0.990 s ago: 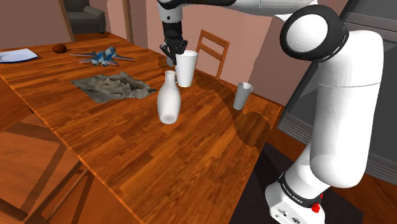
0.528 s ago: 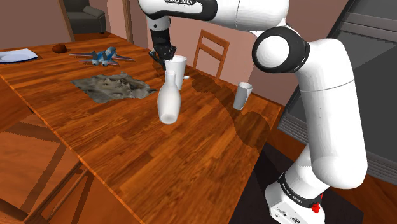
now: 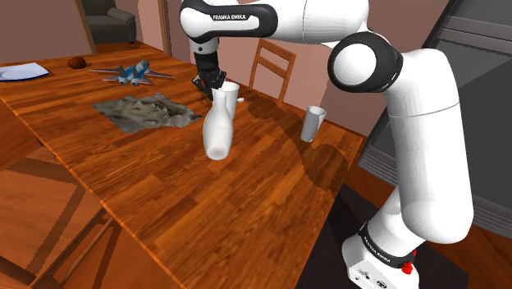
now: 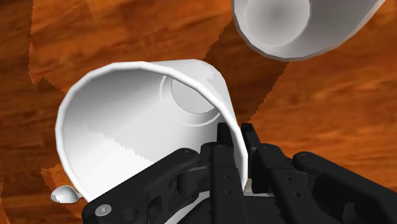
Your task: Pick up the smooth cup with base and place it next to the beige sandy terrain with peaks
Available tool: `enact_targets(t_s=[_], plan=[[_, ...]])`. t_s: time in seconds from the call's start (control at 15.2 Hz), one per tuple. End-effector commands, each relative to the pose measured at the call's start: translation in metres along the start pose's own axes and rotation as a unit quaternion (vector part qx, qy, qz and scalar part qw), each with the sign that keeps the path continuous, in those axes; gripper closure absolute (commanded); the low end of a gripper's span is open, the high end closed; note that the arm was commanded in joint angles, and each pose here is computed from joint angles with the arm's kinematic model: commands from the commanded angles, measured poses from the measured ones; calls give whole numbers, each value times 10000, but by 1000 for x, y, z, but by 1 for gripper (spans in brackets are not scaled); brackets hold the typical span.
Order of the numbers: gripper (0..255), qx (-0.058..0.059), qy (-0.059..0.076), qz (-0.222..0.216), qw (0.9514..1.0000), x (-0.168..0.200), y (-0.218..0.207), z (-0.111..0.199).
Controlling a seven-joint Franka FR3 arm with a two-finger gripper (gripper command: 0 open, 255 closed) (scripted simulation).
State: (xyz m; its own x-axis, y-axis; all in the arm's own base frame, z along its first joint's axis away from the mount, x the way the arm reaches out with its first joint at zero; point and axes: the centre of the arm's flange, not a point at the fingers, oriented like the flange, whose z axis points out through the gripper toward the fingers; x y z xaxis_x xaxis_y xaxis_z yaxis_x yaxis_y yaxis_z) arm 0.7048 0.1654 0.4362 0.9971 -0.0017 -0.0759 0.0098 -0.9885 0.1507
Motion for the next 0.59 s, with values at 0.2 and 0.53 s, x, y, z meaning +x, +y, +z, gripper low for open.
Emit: enact_targets(t_s=[0.2,0.53], plan=[[255,1,6,1,10000,2,-4,26],[255,1,6,1,10000,4,-7,50]])
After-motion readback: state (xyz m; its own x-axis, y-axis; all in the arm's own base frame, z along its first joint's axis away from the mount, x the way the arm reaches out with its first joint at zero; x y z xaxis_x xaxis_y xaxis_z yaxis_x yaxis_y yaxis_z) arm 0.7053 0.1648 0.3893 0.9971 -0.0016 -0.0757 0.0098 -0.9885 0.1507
